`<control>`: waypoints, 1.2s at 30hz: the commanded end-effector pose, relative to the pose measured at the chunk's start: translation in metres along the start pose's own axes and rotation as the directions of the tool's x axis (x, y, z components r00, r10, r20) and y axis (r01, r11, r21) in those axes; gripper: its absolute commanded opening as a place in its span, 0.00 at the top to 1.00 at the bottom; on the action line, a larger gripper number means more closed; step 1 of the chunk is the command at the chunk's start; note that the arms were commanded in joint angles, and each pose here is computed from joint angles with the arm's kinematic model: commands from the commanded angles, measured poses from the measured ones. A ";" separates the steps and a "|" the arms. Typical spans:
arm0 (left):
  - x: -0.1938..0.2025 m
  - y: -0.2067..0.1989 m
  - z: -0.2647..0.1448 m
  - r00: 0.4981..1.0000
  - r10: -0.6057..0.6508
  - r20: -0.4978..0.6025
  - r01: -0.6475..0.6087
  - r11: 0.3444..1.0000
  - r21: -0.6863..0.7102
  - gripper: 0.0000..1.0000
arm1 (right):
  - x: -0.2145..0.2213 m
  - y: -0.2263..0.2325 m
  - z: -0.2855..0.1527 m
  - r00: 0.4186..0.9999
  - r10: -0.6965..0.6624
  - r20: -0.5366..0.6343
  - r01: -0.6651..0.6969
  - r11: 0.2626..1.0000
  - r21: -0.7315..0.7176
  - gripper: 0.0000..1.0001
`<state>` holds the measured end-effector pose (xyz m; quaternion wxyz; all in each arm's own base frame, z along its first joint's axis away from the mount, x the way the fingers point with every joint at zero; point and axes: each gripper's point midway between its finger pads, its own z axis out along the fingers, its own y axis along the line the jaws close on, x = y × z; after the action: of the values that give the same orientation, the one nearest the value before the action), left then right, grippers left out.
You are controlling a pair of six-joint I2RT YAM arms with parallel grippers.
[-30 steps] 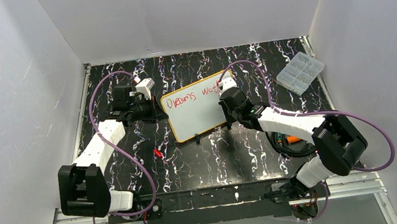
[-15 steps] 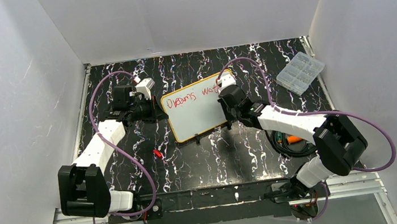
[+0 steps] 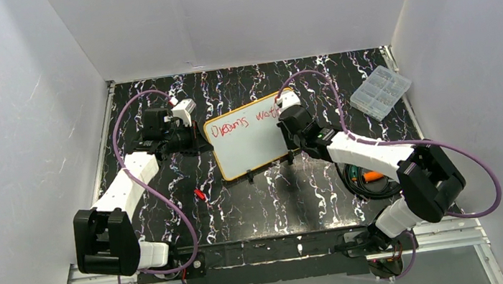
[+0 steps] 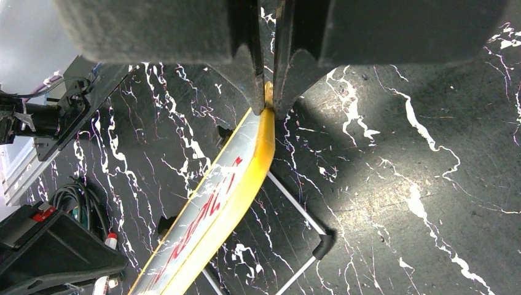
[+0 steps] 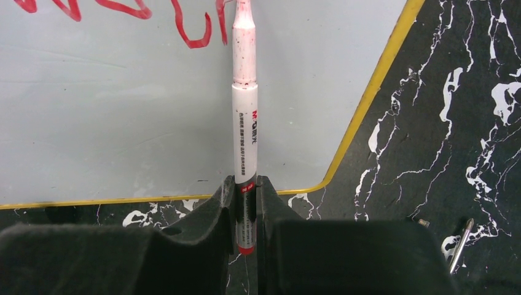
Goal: Write a sentence on the whiteboard
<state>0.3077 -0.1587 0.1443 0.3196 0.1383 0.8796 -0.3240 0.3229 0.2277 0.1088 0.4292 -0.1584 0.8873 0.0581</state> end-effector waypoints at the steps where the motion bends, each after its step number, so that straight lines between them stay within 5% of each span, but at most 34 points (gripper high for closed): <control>1: -0.010 -0.014 -0.011 0.998 0.039 0.038 -0.040 0.999 0.033 1.00 | -0.020 -0.005 0.001 0.999 0.019 0.040 -0.020 1.000 0.021 0.99; 36: -0.009 -0.013 -0.009 0.999 0.030 0.031 -0.031 0.999 0.029 1.00 | 0.003 -0.007 -0.006 0.999 0.049 -0.013 -0.049 0.999 -0.003 0.99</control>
<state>0.3077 -0.1587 0.1443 0.3196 0.1381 0.8797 -0.3240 0.3124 0.2169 0.0884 0.3985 -0.1476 0.9033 0.0587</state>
